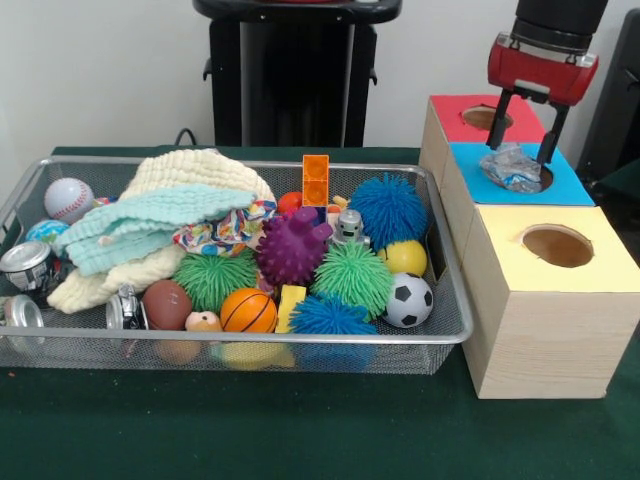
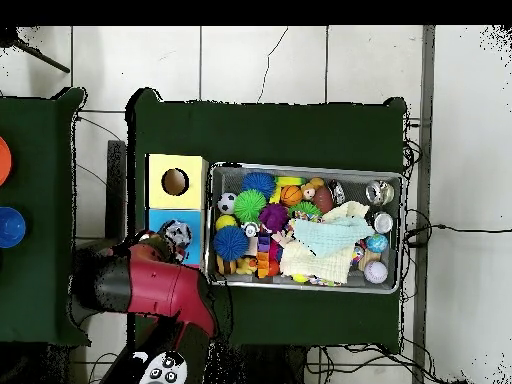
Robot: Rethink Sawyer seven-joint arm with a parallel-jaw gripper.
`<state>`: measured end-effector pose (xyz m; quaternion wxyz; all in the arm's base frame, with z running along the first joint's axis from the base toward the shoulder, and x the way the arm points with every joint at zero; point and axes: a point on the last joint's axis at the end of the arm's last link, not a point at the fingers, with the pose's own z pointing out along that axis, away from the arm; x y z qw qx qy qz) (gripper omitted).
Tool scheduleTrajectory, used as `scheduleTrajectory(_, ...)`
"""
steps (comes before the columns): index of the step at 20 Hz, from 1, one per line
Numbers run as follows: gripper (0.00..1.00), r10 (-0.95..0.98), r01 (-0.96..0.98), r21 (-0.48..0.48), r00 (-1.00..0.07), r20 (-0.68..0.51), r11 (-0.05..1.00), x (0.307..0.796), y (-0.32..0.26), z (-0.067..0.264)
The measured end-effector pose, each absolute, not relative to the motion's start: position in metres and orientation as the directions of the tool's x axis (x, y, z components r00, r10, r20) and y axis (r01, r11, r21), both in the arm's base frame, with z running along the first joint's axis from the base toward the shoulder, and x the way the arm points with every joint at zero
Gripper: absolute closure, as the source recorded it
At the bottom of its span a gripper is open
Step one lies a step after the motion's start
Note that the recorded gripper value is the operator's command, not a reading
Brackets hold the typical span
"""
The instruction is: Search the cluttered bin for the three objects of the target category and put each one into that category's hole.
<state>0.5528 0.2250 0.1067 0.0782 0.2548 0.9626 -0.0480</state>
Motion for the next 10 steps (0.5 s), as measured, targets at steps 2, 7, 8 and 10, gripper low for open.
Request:
scheduleTrajectory(2, 0.0, 0.487, 0.502, -0.051, -0.855, -0.176, 0.863, 0.553, 0.225, 0.106)
scheduleTrajectory(7, 0.0, 0.491, 0.506, -0.047, -0.853, -0.178, 0.861, 0.554, 0.224, 0.11)
scheduleTrajectory(8, 0.0, 0.492, 0.507, -0.047, -0.852, -0.177, 0.861, 0.554, 0.224, 0.111)
scheduleTrajectory(10, 0.0, 0.499, 0.513, -0.046, -0.85, -0.168, 0.857, 0.554, 0.221, 0.12)
